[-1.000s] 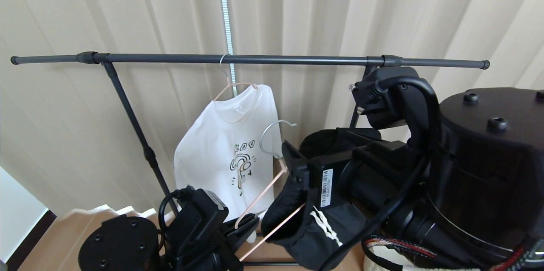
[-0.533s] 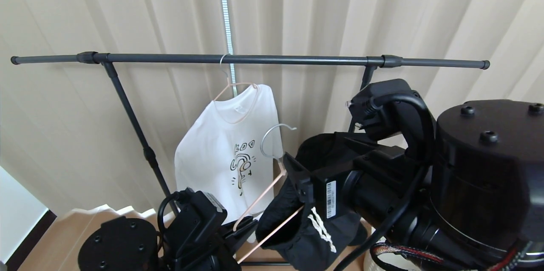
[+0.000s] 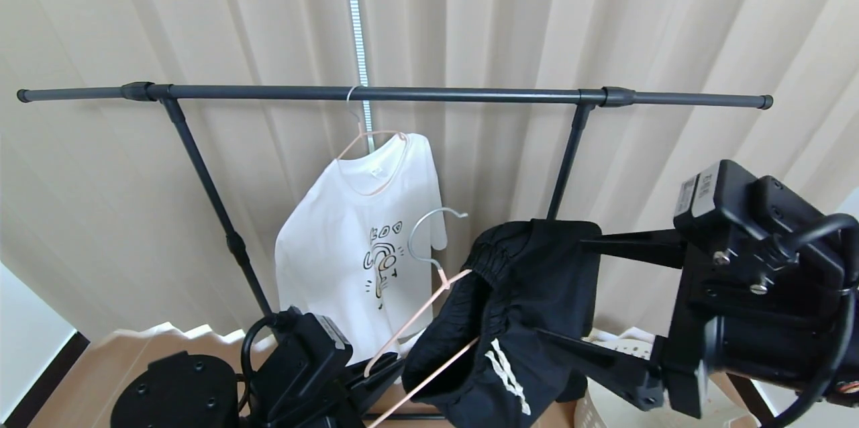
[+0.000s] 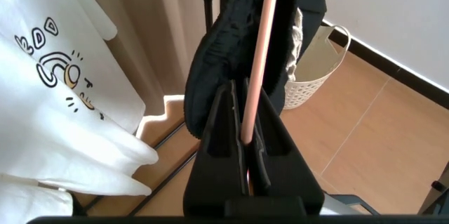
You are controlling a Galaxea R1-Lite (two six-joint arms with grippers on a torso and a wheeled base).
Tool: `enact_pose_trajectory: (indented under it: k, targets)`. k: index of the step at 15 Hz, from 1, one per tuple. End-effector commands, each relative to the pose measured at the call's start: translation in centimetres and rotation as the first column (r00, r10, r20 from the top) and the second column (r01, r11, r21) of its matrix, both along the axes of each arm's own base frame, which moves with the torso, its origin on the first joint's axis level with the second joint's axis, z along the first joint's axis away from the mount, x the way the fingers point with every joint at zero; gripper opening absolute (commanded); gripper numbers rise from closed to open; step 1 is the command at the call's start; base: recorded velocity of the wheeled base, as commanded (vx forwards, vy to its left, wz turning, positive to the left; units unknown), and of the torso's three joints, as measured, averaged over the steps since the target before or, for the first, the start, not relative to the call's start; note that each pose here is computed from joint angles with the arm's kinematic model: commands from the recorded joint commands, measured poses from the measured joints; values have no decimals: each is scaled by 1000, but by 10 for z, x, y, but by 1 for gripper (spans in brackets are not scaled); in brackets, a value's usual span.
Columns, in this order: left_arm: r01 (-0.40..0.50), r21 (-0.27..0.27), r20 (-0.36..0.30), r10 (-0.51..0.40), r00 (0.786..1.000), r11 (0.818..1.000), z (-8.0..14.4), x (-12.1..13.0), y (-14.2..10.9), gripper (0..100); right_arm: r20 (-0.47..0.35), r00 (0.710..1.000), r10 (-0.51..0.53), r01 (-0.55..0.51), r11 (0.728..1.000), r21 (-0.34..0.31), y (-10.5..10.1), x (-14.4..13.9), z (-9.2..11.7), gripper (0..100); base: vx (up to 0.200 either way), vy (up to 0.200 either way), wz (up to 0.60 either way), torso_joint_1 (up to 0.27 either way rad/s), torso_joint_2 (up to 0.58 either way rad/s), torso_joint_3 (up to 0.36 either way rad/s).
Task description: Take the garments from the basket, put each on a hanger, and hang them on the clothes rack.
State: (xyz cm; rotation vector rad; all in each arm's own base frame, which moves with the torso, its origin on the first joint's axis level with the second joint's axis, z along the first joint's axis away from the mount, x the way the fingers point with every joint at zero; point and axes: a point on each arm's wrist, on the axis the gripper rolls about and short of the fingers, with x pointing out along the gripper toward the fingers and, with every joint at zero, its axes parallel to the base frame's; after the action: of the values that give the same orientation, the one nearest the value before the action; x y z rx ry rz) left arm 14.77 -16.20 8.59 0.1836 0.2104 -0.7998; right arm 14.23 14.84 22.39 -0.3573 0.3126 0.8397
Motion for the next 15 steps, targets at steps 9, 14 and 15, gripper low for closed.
enact_pose_trajectory:
  k: [9,14,15]
  targets:
    - [120,94,-16,-119,993,988,-12,-17,10,0,-173,894,413,-448,838,-311,-25,106,6,100,0,0,0,0,0,0]
    - [136,86,-2,-137,991,987,-12,-20,8,0,-287,816,502,-577,740,-347,-3,123,-7,100,0,0,0,0,0,0]
    - [137,89,-2,-137,991,987,-12,-20,8,0,-288,813,506,-581,737,-346,-1,122,-8,100,0,0,0,0,0,0]
